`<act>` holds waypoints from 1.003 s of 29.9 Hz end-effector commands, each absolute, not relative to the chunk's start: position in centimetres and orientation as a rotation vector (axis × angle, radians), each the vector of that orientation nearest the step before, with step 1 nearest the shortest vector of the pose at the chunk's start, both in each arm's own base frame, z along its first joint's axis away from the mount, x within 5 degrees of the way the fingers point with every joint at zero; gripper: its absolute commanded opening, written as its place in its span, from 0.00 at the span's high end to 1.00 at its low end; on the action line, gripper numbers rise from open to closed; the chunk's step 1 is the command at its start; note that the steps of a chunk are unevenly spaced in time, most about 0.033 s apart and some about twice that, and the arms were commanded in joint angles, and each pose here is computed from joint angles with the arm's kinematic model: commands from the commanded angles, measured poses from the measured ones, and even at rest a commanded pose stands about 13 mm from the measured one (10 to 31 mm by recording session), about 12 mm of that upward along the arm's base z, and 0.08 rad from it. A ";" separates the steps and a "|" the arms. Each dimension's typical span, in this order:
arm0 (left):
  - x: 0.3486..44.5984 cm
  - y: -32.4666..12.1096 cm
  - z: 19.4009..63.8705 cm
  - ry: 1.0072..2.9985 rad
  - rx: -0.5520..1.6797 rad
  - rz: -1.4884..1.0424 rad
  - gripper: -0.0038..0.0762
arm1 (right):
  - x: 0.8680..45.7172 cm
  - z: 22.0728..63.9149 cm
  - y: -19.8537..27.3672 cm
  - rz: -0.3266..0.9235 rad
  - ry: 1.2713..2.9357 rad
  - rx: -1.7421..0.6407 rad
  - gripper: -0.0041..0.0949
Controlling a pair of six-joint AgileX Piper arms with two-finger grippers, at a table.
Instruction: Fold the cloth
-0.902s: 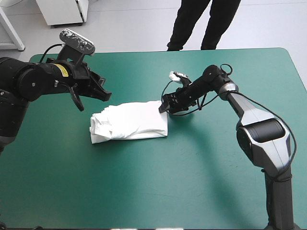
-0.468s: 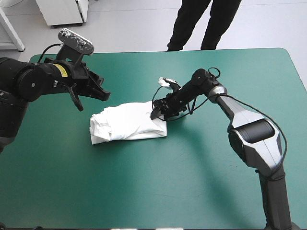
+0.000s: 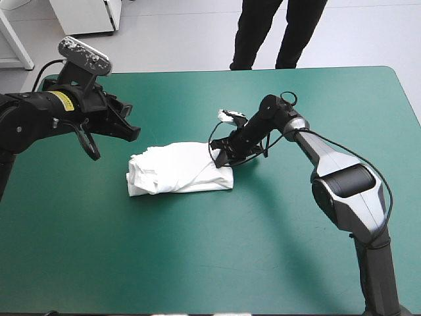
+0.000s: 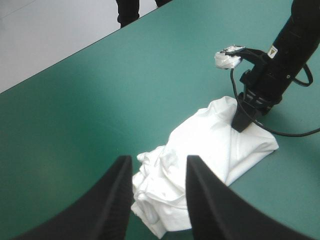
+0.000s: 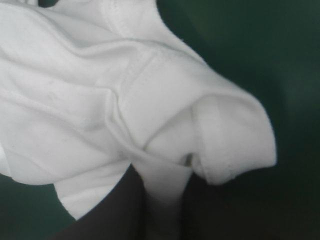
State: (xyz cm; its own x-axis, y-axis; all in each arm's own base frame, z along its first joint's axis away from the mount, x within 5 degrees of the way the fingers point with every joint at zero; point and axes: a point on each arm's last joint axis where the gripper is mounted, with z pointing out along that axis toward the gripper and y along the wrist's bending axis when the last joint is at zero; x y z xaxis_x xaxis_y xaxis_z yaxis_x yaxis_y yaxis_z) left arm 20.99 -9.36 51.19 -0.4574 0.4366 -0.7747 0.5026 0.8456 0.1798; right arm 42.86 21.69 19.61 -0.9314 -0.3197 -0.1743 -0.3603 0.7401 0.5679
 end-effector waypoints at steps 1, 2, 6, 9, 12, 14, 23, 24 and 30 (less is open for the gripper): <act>19.3 -8.8 52.4 2.088 0.672 -0.119 0.61 | 43.5 22.5 17.0 0.647 2.880 -0.589 0.98; 19.2 -8.8 52.4 2.085 0.671 -0.120 0.61 | 43.6 23.1 16.0 0.630 2.870 -0.565 0.98; 19.1 -8.8 52.5 2.083 0.672 -0.129 0.61 | 44.3 25.8 11.2 0.550 2.831 -0.409 0.98; 19.0 -9.0 52.5 2.083 0.676 -0.149 0.61 | 44.1 27.9 7.2 0.499 2.800 -0.294 0.98; 19.0 -9.1 52.5 2.083 0.681 -0.173 0.61 | 43.1 28.7 2.8 0.411 2.813 -0.187 0.97; 19.0 -9.1 52.5 2.083 0.681 -0.173 0.61 | 42.0 28.7 -0.4 0.345 2.838 -0.104 0.97; 19.0 -9.1 52.5 2.083 0.681 -0.173 0.61 | 36.3 28.8 -11.5 0.270 2.847 0.265 0.97; 19.0 -9.1 52.5 2.083 0.681 -0.173 0.61 | 35.8 29.0 -12.6 0.259 2.827 0.308 0.97; 18.8 -9.0 52.6 2.078 0.680 -0.178 0.61 | 34.4 28.8 -16.0 0.236 2.806 0.409 0.97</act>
